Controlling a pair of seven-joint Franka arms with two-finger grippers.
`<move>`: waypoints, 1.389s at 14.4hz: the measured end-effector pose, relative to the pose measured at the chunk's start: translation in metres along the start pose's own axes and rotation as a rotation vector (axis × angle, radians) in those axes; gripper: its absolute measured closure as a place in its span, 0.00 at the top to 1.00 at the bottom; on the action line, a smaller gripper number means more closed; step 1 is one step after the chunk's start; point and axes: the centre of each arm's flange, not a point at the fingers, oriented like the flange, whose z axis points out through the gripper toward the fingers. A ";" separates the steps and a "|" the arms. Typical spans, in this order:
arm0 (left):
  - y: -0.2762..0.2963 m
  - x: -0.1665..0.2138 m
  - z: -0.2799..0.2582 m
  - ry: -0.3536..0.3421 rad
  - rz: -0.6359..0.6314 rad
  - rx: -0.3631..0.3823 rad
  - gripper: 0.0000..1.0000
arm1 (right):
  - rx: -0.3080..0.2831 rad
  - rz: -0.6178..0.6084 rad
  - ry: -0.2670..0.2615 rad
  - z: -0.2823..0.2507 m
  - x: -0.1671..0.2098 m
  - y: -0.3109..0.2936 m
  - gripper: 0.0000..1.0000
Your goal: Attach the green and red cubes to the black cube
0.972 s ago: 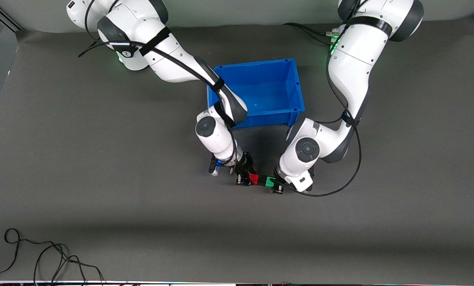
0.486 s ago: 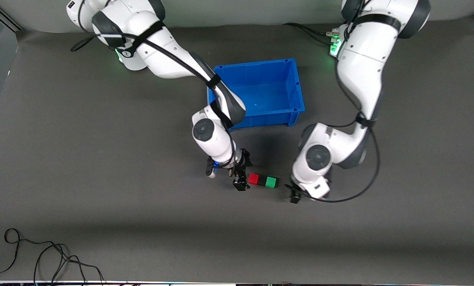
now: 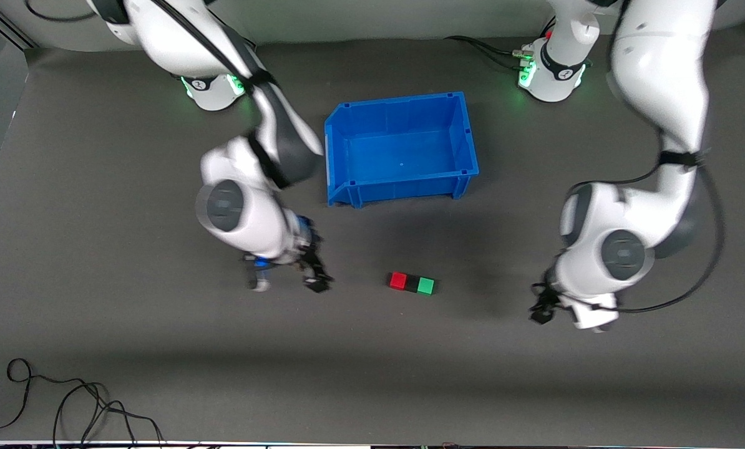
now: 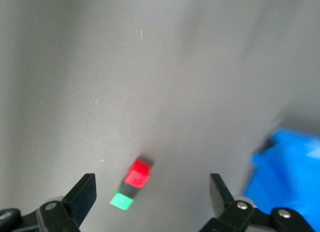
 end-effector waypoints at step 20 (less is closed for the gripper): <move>-0.161 0.063 -0.189 -0.005 0.877 0.000 1.00 | -0.106 -1.072 0.202 -0.255 0.273 0.186 1.00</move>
